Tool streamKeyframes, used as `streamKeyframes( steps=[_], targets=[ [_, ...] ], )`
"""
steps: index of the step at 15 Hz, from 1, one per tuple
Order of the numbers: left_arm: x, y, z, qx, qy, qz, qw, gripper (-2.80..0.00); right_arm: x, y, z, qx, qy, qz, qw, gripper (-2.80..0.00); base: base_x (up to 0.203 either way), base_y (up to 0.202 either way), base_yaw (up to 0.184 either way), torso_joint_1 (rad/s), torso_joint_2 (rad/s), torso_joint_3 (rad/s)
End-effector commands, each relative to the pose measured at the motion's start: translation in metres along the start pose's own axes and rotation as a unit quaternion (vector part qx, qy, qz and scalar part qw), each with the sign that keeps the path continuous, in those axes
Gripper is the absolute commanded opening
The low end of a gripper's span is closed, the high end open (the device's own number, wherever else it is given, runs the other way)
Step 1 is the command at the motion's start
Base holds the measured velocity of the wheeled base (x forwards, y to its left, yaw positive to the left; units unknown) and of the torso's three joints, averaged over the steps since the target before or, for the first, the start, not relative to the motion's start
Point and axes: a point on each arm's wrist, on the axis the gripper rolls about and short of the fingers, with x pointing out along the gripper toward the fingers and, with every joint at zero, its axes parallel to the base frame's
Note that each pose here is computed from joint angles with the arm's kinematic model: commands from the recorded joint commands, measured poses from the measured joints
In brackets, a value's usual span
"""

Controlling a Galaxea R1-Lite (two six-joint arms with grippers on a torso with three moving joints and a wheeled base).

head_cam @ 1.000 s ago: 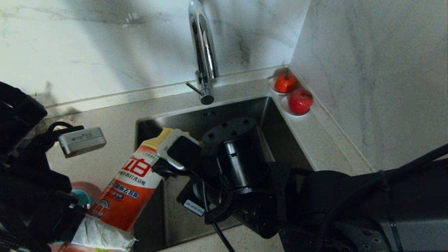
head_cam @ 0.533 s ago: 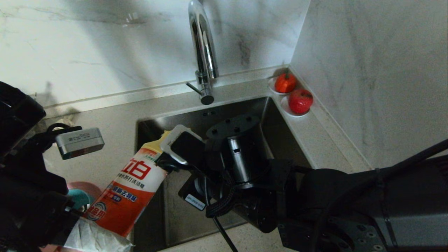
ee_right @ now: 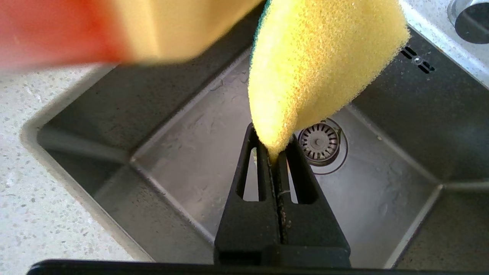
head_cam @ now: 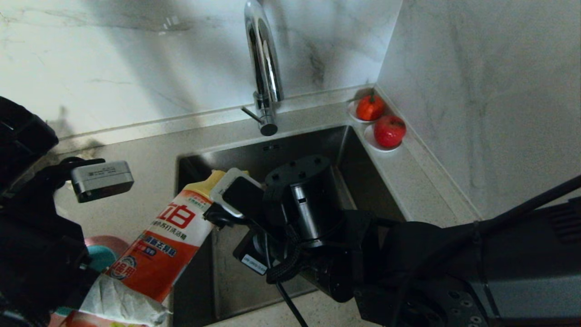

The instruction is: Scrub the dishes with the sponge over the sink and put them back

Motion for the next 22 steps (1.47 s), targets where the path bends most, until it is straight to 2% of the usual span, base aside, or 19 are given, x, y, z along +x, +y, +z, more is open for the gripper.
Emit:
streamKeyframes(
  steps=[1, 14, 19, 22],
  targets=[
    [0.000, 0.000, 0.000, -0.011, 0.012, -0.002, 0.9999, -2.80, 0.003, -0.003, -0.002, 0.000, 0.002, -0.005, 1.000, -2.80, 0.000, 0.000, 0.000, 0.000, 0.00, 0.000],
    [-0.001, -0.001, 0.008, -0.033, 0.035, -0.001, 0.9988, -2.80, 0.004, -0.004, -0.004, 0.000, 0.005, -0.006, 1.000, -2.80, 0.000, 0.000, 0.000, 0.000, 0.00, 0.000],
    [-0.006, -0.005, 0.012, -0.038, 0.026, 0.005, 0.9989, -2.80, 0.004, -0.003, -0.004, 0.000, 0.006, -0.006, 1.000, -2.80, 0.000, 0.000, 0.000, 0.000, 0.00, 0.000],
    [-0.009, -0.005, 0.013, -0.040, 0.024, 0.023, 0.9986, -2.80, 0.004, -0.003, -0.004, -0.001, 0.006, -0.006, 1.000, -2.80, 0.000, 0.000, 0.000, 0.000, 0.00, 0.000]
  ],
)
